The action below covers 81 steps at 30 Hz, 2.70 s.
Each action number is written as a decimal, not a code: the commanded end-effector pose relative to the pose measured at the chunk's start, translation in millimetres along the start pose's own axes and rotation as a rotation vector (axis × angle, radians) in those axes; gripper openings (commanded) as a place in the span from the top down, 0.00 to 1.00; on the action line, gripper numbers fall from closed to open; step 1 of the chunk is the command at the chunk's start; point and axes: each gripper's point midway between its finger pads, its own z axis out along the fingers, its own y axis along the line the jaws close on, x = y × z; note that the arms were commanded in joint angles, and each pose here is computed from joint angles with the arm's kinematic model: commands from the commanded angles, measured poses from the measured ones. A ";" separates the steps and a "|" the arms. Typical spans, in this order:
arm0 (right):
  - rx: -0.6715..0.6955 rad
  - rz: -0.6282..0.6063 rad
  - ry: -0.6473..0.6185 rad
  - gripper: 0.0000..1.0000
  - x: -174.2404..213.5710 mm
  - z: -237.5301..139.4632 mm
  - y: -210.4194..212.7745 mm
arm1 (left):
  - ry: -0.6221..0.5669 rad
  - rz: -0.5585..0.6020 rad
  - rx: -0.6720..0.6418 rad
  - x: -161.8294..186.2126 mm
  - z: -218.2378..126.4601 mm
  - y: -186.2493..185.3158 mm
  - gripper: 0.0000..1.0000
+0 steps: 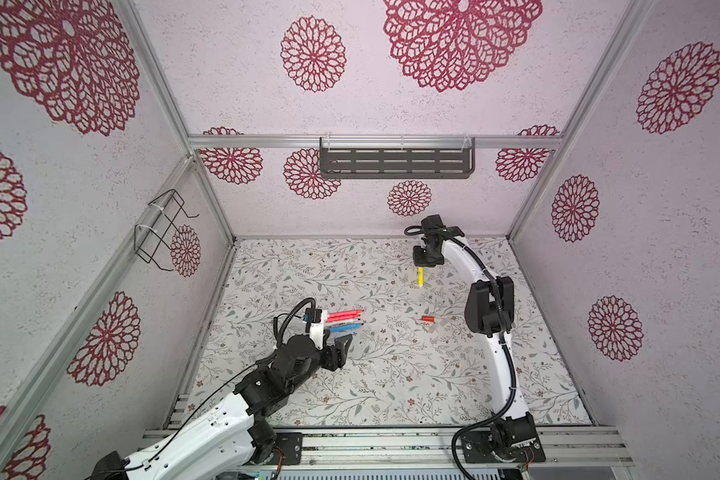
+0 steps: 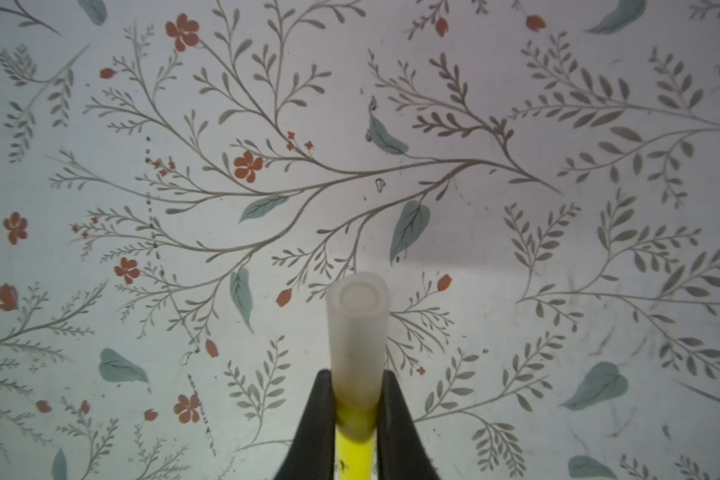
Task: Insert the pens into the pen caps
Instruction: 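Lower the capped yellow marker onto the table far from robot, open right gripper, then move left gripper down over the blue marker while right arm returns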
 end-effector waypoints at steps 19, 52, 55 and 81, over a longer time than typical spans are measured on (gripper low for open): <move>0.016 -0.003 -0.116 0.49 -19.0 -60.2 3.0 | 0.010 -0.013 -0.032 0.1 -5.3 7.3 0.28; -0.800 -0.225 -0.671 0.09 238.2 -328.6 87.9 | 0.596 0.217 -0.198 48.5 124.2 66.8 0.29; -0.800 -0.230 -0.635 0.09 244.5 -322.2 88.2 | 0.634 0.230 -0.195 53.6 132.2 71.5 0.29; -0.792 -0.205 -0.620 0.12 247.6 -311.0 86.0 | 0.721 0.238 -0.199 67.5 147.8 86.0 0.38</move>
